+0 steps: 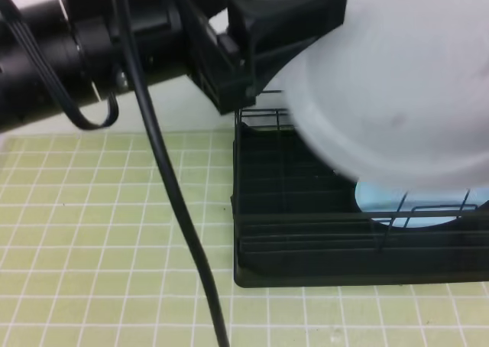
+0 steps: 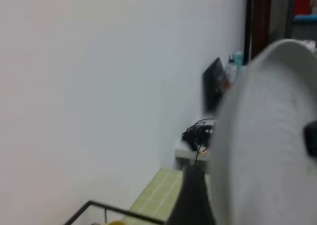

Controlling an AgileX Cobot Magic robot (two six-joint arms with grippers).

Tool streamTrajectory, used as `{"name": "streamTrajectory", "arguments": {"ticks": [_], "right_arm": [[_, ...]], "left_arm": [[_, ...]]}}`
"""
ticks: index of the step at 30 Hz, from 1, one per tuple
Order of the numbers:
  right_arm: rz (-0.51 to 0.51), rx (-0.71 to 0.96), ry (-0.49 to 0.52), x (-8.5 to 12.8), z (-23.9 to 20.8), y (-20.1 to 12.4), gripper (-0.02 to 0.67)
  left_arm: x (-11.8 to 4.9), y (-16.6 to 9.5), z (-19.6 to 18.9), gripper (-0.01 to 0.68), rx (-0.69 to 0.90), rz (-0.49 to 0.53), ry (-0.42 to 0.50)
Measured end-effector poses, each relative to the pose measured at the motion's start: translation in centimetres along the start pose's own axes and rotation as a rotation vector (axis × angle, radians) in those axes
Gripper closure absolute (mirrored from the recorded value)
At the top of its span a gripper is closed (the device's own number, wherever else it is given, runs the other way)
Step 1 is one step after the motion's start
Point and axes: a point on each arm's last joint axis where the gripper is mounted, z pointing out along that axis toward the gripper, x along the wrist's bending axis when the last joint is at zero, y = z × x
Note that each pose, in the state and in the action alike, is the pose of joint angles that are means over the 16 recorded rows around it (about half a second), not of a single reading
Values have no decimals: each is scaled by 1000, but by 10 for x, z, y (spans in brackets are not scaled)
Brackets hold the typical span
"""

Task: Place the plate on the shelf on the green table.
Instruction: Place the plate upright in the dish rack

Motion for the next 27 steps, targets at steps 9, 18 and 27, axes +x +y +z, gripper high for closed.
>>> {"name": "streamTrajectory", "arguments": {"ticks": [9,18,27], "right_arm": [[-331,-79,-146,-2,-1,32,535],[-707,-16,-269,-5,-3,47,536],[-930,287,-148,-3,3,42,544]], "left_arm": [[-6,25,-8,254,-53,-1,23],[-10,57,-40,527,-100,97,274],[-15,68,-110,666,-149,208,745]]}}
